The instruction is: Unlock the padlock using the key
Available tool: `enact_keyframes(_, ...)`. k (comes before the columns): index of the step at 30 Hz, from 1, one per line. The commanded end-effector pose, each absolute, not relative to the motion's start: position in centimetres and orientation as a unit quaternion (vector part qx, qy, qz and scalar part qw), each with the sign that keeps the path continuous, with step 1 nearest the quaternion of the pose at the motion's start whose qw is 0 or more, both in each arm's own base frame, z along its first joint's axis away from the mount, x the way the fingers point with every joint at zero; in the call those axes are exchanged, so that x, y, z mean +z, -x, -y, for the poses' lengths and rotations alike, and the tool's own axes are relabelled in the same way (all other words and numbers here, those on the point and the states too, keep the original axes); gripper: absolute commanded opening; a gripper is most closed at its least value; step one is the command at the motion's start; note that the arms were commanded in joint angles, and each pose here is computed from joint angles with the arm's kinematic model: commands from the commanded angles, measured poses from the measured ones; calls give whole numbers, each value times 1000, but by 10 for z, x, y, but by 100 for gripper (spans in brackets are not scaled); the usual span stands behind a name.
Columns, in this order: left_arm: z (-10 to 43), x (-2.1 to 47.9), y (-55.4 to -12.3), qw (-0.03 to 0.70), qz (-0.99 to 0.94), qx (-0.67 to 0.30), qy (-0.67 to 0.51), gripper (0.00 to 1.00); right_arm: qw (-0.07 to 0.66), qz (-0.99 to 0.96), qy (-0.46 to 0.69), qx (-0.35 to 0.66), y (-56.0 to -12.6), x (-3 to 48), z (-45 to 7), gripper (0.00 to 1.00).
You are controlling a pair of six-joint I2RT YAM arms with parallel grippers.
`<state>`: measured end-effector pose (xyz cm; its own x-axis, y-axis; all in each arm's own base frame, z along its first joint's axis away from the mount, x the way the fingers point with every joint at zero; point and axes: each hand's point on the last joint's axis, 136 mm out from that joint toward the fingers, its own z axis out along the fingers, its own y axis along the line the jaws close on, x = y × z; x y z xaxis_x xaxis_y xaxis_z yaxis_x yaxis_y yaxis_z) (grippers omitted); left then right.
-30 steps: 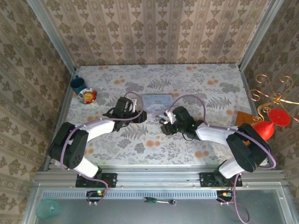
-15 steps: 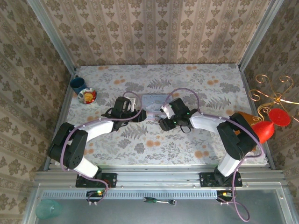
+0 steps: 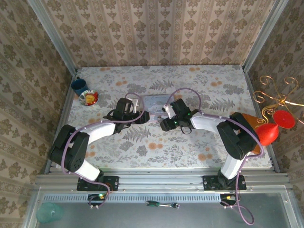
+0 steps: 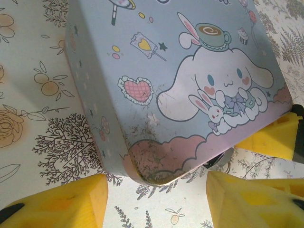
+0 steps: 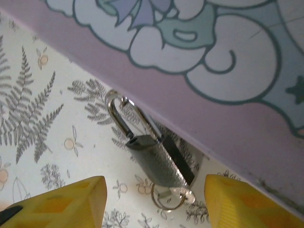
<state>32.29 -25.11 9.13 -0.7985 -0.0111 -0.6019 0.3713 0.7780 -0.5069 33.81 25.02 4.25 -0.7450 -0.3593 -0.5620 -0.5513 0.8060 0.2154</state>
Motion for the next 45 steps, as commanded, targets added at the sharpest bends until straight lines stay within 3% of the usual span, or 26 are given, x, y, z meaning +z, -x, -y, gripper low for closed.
enact_keyframes(1,250,94,-321,303,-889,-327,-98,58,288,-911,229,186,-354,47,-257,58)
enact_keyframes(8,247,93,-322,305,-890,-326,-94,58,261,-915,243,188,-354,33,-266,50)
enact_keyframes(21,242,93,-324,305,-890,-328,-84,57,241,-905,264,229,-323,30,-267,18)
enact_keyframes(30,237,117,-339,331,-891,-299,-90,57,297,-917,200,178,-333,40,-258,0)
enact_keyframes(37,225,112,-354,309,-919,-233,-71,58,344,-923,123,120,-346,46,-247,0)
enact_keyframes(45,241,108,-384,297,-927,-220,-67,62,342,-919,143,132,-347,52,-261,0)
